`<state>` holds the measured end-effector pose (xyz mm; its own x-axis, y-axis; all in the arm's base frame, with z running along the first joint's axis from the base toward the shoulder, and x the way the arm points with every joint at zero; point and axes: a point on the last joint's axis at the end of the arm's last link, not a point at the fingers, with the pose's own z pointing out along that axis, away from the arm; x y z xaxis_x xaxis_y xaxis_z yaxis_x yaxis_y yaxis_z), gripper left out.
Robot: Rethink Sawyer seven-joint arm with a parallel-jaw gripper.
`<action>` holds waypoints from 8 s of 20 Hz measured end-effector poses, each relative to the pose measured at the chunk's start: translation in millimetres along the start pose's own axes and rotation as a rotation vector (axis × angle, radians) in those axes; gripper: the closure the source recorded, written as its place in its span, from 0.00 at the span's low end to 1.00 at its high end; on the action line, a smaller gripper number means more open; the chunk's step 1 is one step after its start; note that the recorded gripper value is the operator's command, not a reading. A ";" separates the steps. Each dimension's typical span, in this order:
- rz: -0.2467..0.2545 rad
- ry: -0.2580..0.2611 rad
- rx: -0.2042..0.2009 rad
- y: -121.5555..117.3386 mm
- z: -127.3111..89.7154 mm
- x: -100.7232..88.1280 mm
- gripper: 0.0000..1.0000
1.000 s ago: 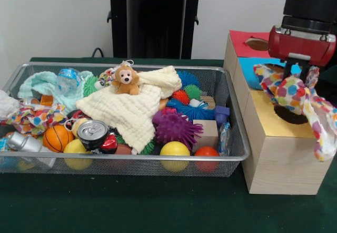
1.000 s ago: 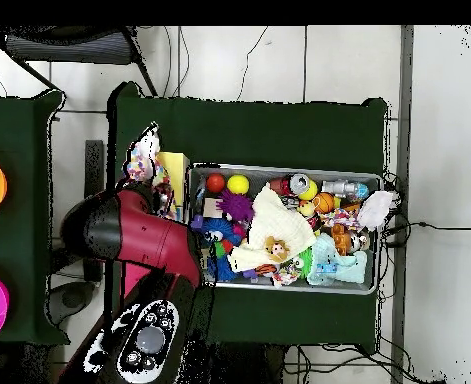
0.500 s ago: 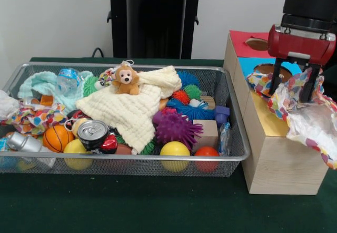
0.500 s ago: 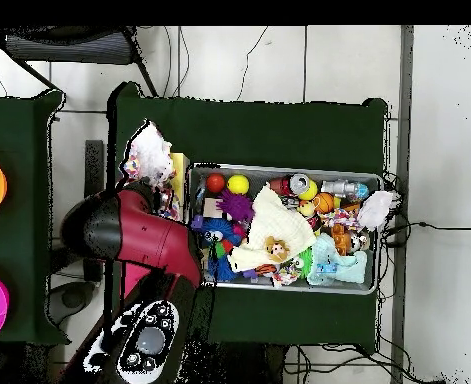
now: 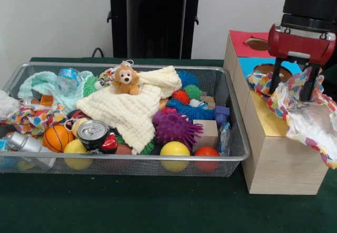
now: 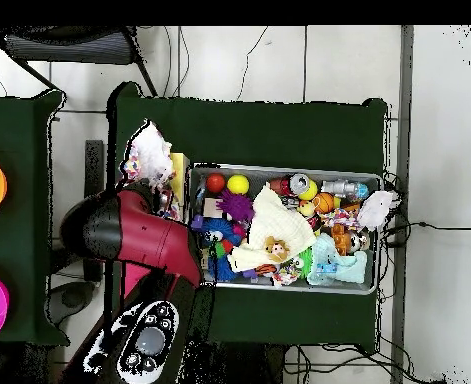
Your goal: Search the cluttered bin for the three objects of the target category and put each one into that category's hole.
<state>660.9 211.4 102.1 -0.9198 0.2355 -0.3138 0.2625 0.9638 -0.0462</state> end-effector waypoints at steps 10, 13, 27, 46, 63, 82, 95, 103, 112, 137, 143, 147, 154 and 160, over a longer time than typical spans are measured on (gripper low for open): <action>0.003 0.044 -0.015 1.7 -14.7 -0.7 0.00; 0.004 0.056 -0.016 1.1 -21.8 -1.7 0.00; -0.001 0.022 -0.018 0.0 -49.7 -20.1 0.00; -0.012 -0.020 -0.018 3.7 -60.7 -36.5 0.00; -0.018 -0.006 -0.013 2.8 -60.6 -35.8 1.00; -0.056 0.054 -0.009 18.1 -35.5 -26.2 1.00; -0.039 0.024 -0.009 9.0 -27.0 -30.5 1.00; -0.042 0.029 -0.002 8.1 -20.1 -26.9 1.00; -0.055 0.074 0.031 2.8 14.0 -5.6 1.00; 0.019 0.148 -0.047 5.5 87.1 -6.2 1.00; 0.020 0.144 -0.052 6.9 89.1 -9.7 1.00; 0.020 0.144 -0.052 7.0 89.1 -9.8 1.00; 0.006 0.155 -0.041 8.7 84.3 -6.1 1.00; -0.033 0.211 -0.015 16.3 60.3 1.5 1.00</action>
<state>681.4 219.9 43.7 -0.9690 0.2228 -0.1067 0.2280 0.9729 -0.0383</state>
